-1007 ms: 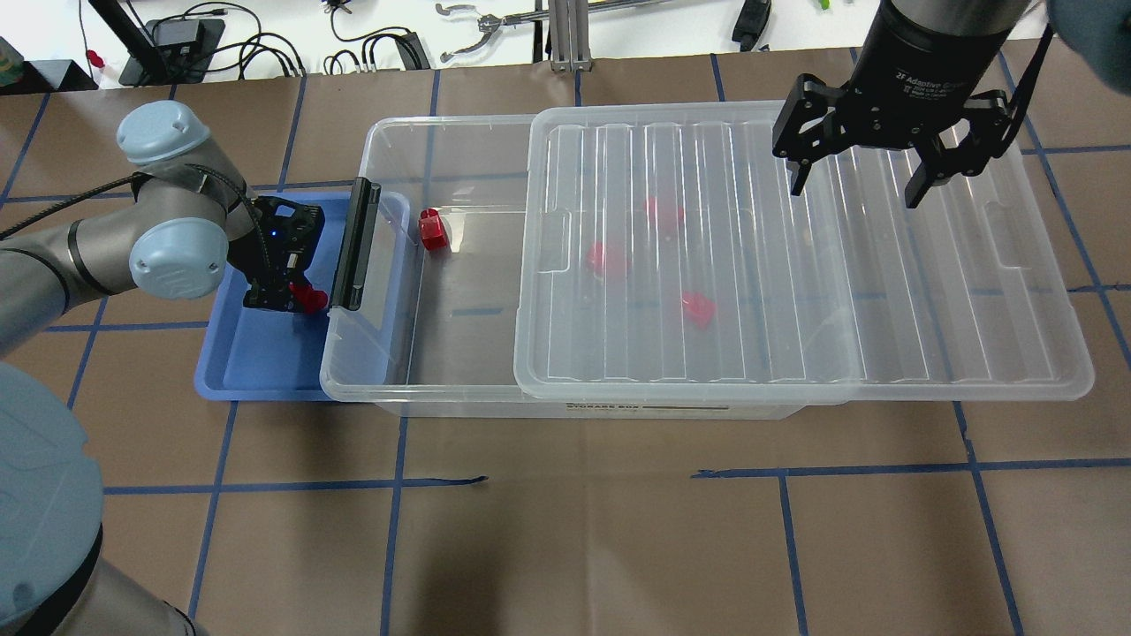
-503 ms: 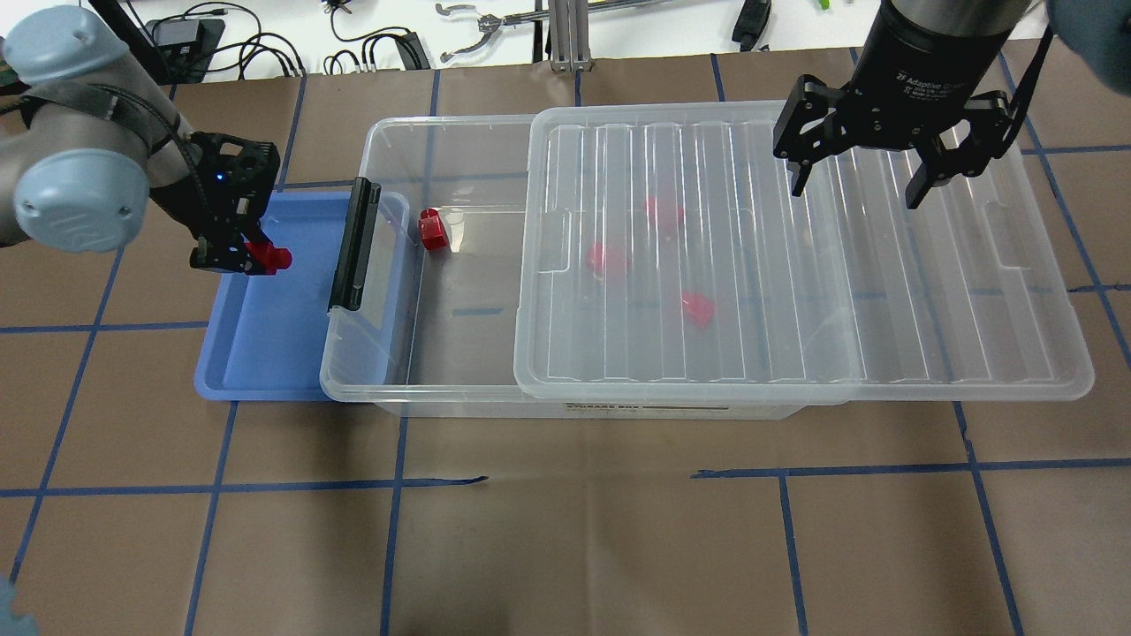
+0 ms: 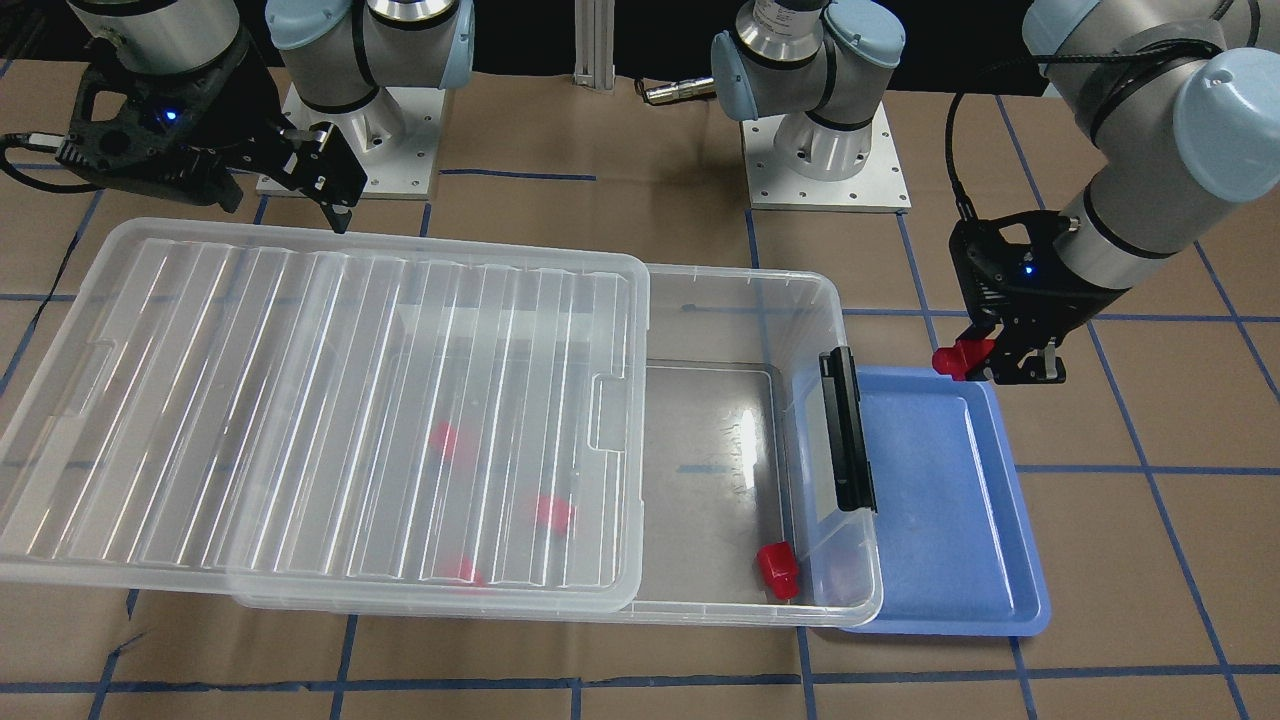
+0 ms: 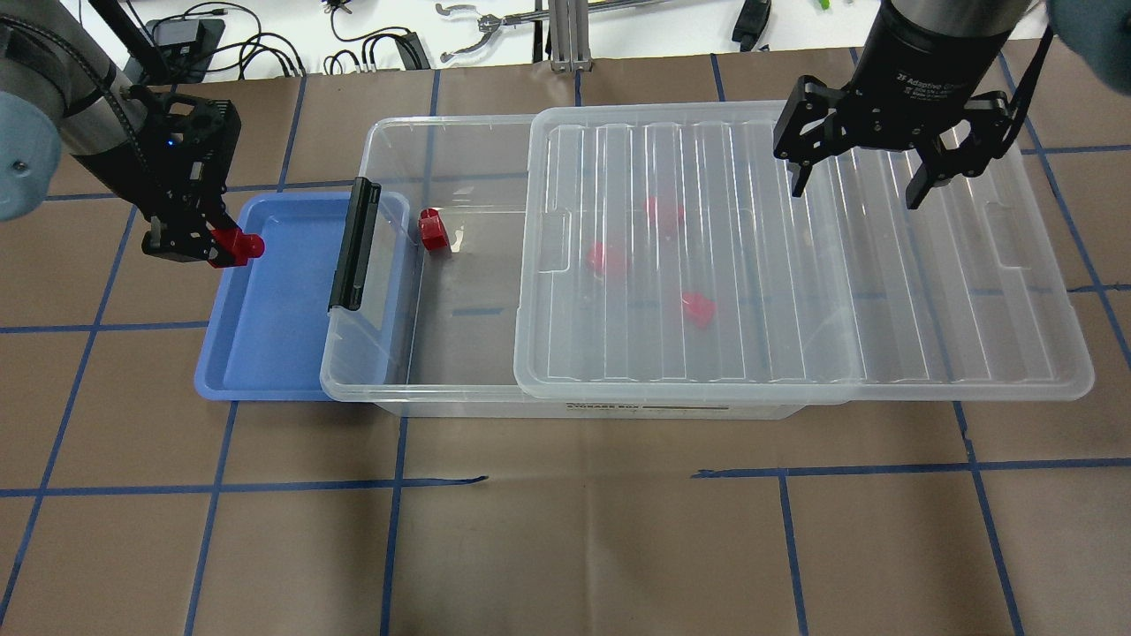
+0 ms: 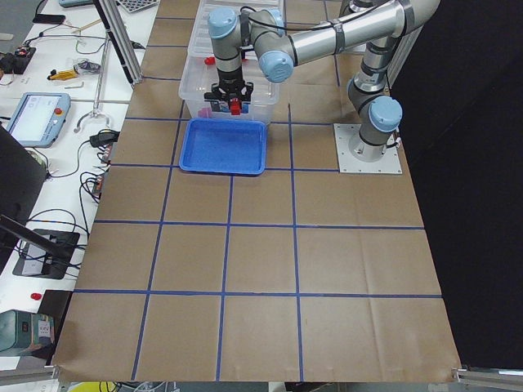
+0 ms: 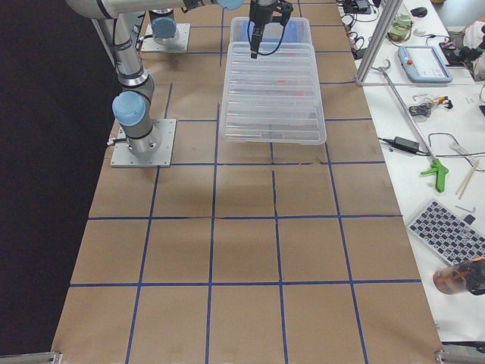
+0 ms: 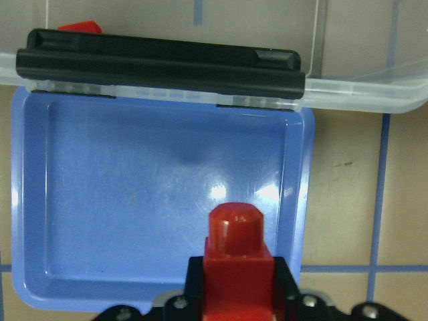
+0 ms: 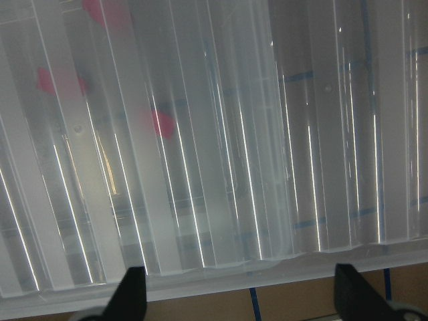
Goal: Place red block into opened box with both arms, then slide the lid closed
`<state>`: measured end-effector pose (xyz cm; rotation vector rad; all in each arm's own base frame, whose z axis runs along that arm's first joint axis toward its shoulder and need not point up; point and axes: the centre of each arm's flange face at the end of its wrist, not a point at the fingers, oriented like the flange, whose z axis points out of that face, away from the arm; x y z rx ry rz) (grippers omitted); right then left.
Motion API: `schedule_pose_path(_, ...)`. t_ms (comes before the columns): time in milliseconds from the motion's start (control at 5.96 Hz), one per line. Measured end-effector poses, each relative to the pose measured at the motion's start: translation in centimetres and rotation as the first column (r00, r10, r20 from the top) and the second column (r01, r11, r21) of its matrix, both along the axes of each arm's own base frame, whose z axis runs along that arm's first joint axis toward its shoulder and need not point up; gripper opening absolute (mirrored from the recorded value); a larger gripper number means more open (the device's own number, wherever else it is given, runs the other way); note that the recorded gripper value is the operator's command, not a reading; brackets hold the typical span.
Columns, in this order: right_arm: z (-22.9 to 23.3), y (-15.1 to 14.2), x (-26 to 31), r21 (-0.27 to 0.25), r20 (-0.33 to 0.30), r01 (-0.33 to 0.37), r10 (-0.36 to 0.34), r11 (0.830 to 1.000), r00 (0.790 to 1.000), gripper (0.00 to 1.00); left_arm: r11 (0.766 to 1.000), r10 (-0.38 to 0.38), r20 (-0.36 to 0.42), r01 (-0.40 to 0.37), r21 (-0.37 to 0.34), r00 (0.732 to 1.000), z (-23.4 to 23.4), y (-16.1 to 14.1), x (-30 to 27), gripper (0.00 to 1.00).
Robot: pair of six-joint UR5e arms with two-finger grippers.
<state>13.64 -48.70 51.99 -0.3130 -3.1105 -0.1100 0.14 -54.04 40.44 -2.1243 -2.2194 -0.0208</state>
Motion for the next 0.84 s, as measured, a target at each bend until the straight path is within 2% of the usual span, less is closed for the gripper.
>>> schedule_pose_path(503, -0.1, 0.0, 0.0, 0.001, 0.0, 0.0, 0.0, 1.0, 1.0, 1.0, 0.998, 0.056, -0.016, -0.057, -0.008, 0.998, 0.6, -0.6, -8.4, 0.03)
schedule_pose_path(839, -0.1, 0.0, 0.0, 0.002, 0.0, 0.001, -0.001, 1.0, 1.0, 1.0, 1.0, 0.017, -0.013, -0.017, -0.009, 1.0, -0.3, -1.3, -15.3, 0.03)
